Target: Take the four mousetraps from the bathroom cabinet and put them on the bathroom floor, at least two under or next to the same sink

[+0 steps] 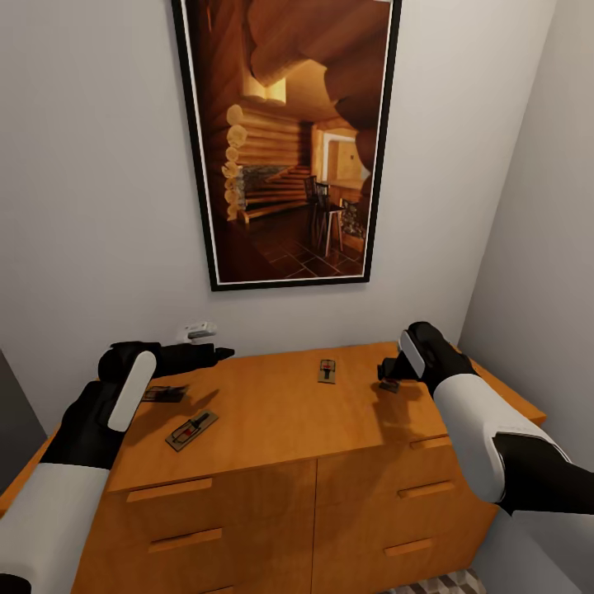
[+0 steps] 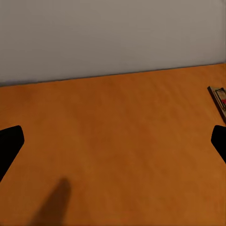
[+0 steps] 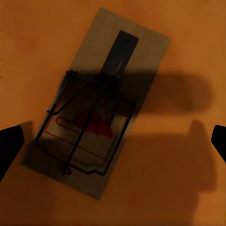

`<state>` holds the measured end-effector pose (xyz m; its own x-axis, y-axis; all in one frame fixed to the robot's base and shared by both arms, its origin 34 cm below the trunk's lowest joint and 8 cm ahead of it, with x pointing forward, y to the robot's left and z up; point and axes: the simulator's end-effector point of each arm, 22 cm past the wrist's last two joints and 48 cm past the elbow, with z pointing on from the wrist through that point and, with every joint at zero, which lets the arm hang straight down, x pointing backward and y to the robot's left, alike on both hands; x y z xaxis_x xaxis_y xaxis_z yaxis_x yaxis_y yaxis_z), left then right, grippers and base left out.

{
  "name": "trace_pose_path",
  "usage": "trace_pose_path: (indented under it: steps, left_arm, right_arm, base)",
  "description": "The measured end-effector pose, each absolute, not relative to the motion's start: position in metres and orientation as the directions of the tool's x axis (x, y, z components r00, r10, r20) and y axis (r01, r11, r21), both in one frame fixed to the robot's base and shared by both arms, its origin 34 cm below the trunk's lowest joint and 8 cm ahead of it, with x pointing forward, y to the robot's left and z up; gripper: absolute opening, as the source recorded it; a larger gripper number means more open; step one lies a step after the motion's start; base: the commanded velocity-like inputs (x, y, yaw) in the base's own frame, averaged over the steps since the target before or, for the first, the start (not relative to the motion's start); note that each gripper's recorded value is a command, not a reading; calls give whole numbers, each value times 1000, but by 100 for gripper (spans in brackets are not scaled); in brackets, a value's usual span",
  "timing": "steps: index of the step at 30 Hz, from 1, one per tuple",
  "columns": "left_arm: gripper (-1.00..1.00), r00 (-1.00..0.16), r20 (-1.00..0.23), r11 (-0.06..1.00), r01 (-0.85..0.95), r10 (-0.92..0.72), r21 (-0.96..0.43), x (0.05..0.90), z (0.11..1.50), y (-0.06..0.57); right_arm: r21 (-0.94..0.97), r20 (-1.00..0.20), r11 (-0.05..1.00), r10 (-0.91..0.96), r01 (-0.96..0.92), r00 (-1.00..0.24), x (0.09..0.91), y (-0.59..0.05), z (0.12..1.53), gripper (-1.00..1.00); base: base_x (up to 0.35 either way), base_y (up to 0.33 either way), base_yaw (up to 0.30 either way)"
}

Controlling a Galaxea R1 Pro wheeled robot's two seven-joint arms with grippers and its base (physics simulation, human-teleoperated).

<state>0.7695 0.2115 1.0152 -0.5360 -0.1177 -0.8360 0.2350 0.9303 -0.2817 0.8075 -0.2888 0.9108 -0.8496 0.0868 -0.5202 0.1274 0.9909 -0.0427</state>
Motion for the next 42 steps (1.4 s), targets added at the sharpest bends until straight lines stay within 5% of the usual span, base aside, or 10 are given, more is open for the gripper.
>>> trace_pose_path:
  steps: [42]
  left_arm:
    - [100, -536, -836, 931, 234, -117, -281, 770, 1015, 212]
  right_arm:
    - [34, -516, 991, 125, 126, -847, 808, -274, 910, 100]
  base:
    - [10, 0, 0]
